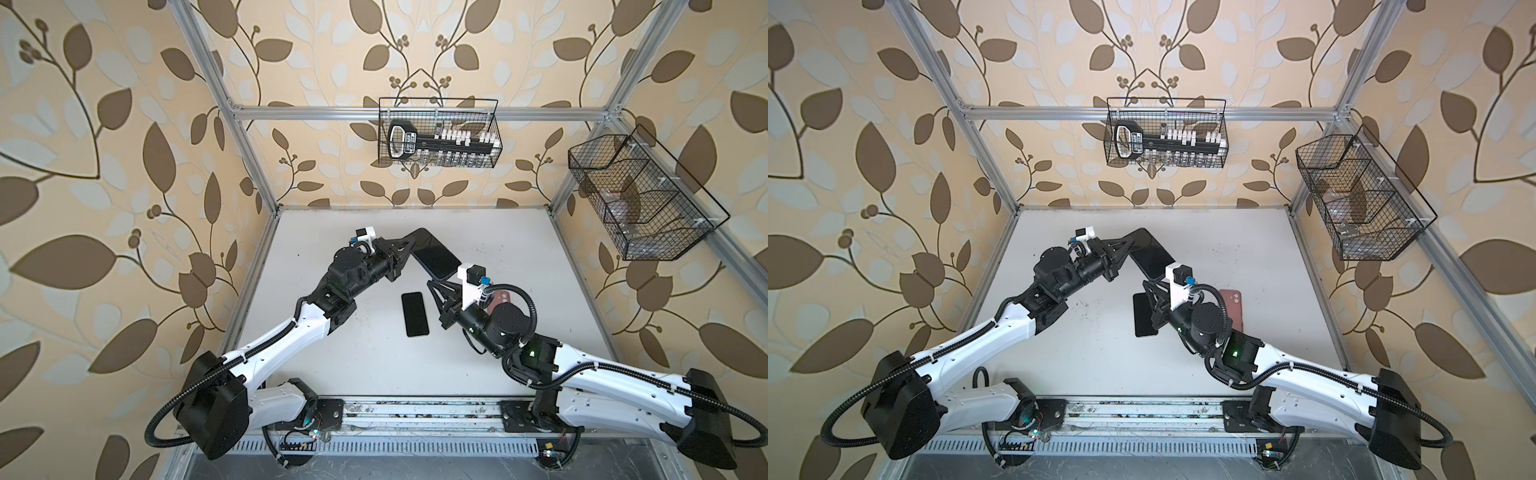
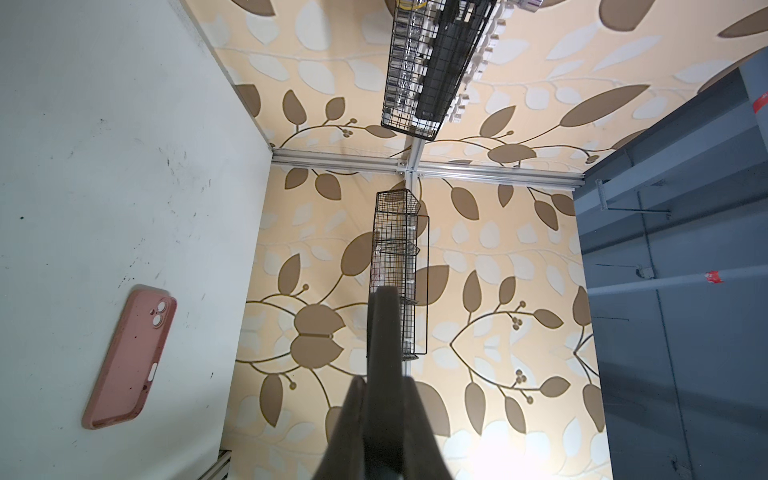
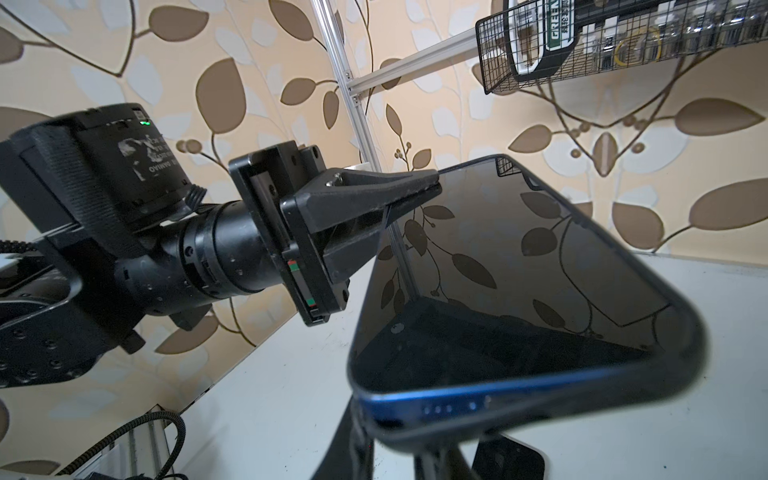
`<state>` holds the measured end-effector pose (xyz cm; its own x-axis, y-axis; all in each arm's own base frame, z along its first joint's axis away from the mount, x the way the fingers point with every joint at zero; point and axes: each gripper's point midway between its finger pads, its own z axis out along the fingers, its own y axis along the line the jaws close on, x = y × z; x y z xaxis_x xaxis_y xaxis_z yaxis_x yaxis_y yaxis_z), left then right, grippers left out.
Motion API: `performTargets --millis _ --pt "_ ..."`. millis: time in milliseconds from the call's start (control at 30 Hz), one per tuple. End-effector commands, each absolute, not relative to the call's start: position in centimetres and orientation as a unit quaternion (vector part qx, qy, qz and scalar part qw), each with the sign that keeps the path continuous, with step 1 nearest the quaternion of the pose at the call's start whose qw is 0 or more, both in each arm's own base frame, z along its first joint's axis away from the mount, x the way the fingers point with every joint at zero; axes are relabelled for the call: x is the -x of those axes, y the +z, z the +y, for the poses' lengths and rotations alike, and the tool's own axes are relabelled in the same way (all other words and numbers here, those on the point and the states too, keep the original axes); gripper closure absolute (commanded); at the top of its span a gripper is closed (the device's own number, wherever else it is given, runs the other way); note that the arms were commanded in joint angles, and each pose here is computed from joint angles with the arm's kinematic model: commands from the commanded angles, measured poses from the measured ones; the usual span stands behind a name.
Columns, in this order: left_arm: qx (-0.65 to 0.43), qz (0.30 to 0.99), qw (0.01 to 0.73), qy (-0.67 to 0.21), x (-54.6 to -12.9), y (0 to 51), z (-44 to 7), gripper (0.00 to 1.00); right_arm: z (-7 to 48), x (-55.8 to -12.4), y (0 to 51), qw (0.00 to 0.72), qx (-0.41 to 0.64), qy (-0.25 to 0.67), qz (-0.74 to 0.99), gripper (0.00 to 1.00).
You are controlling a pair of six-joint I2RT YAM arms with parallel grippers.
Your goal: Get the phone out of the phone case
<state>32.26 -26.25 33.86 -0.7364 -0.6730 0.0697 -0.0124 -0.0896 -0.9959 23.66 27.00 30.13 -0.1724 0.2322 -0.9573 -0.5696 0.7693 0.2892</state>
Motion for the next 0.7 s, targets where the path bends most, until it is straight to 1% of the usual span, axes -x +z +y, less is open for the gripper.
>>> performTargets --millis 0,233,500,667 --pt "0.209 0.539 0.266 -0.771 -29.2 43.7 -24.9 1.00 24.9 -24.9 27.4 0.626 0.099 0.271 0.725 0.82" --pt "0.203 0.534 0.270 -0.775 -29.3 44.0 -25.0 1.00 25.6 -25.0 26.2 0.594 0.112 0.312 0.733 0.77" --pt "0.190 0.536 0.285 -0.772 -29.5 44.2 -25.1 1.00 26.2 -23.7 25.9 0.554 0.141 0.362 0.737 0.65" --pt "0.182 0.540 0.292 -0.768 -29.6 44.1 -25.4 1.00 26.4 -22.1 26.5 0.530 0.167 0.397 0.731 0.57"
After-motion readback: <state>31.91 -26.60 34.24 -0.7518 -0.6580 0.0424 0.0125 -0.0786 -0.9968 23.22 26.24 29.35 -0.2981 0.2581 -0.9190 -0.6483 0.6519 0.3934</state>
